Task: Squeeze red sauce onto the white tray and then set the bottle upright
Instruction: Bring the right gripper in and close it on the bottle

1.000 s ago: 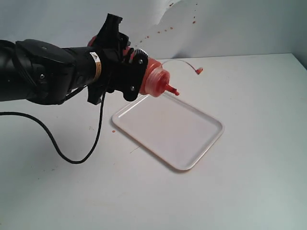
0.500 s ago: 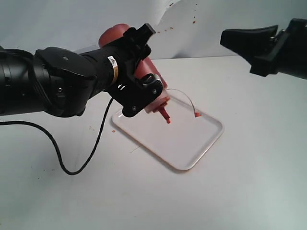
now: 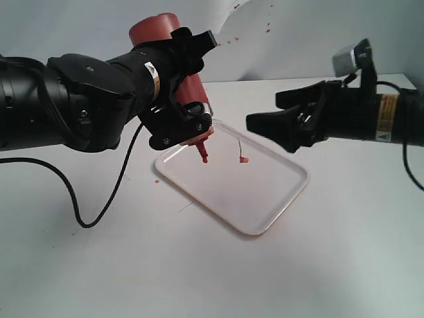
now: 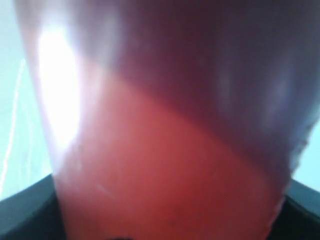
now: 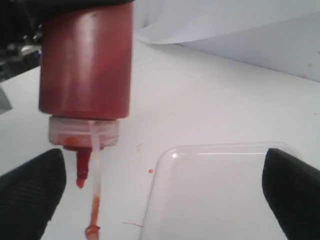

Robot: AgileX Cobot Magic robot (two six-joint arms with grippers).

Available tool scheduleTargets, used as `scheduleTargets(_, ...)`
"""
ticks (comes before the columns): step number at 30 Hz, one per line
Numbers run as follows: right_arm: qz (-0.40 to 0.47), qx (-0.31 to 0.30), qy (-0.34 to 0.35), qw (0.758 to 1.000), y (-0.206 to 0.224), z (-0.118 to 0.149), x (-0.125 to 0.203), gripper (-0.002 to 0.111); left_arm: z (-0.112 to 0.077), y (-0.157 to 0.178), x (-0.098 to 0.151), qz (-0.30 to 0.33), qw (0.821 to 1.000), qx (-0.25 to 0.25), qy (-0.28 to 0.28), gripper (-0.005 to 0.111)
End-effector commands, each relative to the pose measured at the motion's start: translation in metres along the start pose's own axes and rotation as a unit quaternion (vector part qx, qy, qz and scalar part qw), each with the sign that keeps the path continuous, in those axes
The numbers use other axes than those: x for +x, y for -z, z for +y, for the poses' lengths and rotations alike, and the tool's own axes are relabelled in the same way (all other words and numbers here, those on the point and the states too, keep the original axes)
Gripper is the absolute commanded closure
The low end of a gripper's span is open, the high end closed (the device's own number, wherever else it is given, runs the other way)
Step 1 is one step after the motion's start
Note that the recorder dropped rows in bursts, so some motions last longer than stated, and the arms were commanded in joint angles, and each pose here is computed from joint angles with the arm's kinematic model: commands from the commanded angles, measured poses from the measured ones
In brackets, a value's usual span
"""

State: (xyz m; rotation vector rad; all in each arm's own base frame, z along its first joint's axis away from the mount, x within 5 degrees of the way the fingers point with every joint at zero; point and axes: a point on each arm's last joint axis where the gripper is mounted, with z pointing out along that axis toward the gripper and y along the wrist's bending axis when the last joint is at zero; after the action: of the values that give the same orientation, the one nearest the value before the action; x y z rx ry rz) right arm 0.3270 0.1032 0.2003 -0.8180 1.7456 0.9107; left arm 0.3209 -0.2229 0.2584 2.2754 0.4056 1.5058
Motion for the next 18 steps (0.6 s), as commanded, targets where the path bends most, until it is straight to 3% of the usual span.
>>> scheduleTargets(1,-0.027,-0.029,0.063,0.997,-0.018,0.017,-0.006,0.003,0.004,0.003,0.007,0.018,0.999,-0.001,-0.032,0.107)
scheduleTargets(6,-0.090,0.007,0.010,0.996,-0.026,0.017,-0.018,0.003,0.004,0.003,0.007,0.015,0.999,-0.003,-0.033,0.107)
scheduleTargets(8,-0.091,0.003,0.022,0.996,-0.027,0.017,-0.023,0.003,0.004,0.003,0.006,0.014,0.999,-0.004,-0.033,0.107)
scheduleTargets(14,-0.055,-0.050,0.030,0.997,-0.045,0.009,-0.032,0.003,0.007,0.003,0.003,-0.005,0.999,-0.020,-0.035,0.107)
scheduleTargets(18,-0.018,-0.135,0.003,0.991,-0.067,-0.004,-0.035,0.003,0.007,0.003,0.003,-0.004,0.999,-0.019,-0.035,0.107)
